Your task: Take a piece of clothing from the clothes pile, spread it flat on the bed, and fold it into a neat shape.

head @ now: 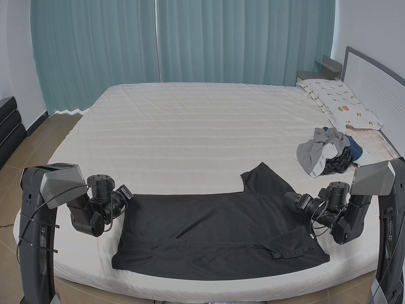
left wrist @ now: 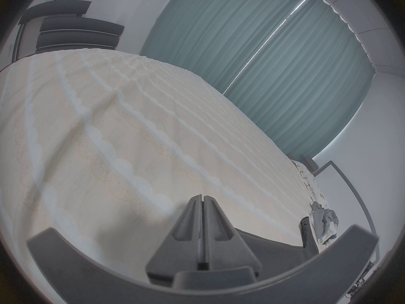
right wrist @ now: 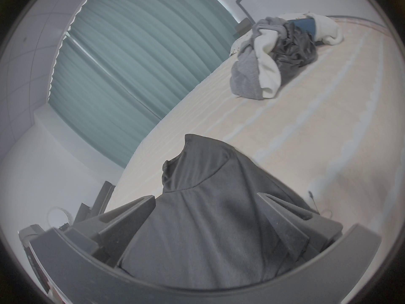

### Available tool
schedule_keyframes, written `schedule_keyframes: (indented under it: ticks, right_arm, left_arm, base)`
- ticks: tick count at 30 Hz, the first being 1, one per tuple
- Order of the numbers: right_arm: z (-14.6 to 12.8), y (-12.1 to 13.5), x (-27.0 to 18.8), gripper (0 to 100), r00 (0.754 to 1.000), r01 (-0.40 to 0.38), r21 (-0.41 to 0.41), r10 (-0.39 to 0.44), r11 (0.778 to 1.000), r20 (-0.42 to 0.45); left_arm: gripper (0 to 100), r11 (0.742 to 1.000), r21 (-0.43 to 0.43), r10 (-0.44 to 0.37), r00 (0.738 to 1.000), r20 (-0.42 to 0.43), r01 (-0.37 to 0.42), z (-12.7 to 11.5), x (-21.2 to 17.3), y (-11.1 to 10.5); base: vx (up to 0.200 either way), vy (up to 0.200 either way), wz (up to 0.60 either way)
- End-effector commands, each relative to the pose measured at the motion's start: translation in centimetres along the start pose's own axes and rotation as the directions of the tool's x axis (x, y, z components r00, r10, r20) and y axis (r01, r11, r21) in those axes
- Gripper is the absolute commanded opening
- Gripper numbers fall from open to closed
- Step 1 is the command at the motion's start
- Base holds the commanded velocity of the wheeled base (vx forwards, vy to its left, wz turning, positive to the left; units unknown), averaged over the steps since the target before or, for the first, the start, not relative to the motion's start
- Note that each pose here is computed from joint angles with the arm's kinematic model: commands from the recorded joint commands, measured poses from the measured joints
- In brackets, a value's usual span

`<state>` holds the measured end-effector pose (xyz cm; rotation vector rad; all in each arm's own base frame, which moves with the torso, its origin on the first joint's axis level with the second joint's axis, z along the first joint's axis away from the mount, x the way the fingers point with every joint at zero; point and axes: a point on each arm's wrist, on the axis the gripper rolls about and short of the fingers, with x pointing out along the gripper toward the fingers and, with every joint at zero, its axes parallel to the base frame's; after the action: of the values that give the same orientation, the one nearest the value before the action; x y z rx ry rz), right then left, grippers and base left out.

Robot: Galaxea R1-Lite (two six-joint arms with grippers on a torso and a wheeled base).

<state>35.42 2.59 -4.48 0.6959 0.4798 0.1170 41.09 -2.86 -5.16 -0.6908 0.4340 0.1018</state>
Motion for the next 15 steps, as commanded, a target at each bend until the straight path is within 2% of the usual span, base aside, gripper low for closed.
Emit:
schedule_keyframes:
  ticks: [1, 4, 9, 15]
  right_arm:
    - [1.5, 1.8, 1.7, 100, 0.999, -0.03, -0.077, 0.033, 0.997, 0.027]
    - [3.2, 2.4, 4.3, 100, 1.0, -0.003, -0.093, 0.005, 0.996, 0.023]
    - [5.2, 2.6, 7.1, 100, 0.999, 0.048, -0.084, -0.047, 0.995, 0.014]
    - [5.8, 1.7, 9.5, 100, 0.996, 0.085, -0.086, -0.087, 0.993, -0.019]
  left_arm:
    - [0, 1.0, -0.02, 0.014, 1.0, 0.005, -0.014, 0.3, 0.0, 0.7]
    - [0, 0.998, -0.06, 0.015, 1.0, -0.004, -0.015, 0.2, -0.1, 0.7]
    - [0, 0.998, -0.064, 0.017, 1.0, -0.009, -0.017, 0.1, -0.2, 0.8]
    - [0, 0.998, -0.063, 0.017, 1.0, -0.011, -0.017, 0.0, -0.2, 0.8]
  base:
    - [0.0, 0.0, 0.0]
    - [0.0, 0.0, 0.0]
    - [0.0, 0.0, 0.0]
    - [0.0, 0.0, 0.0]
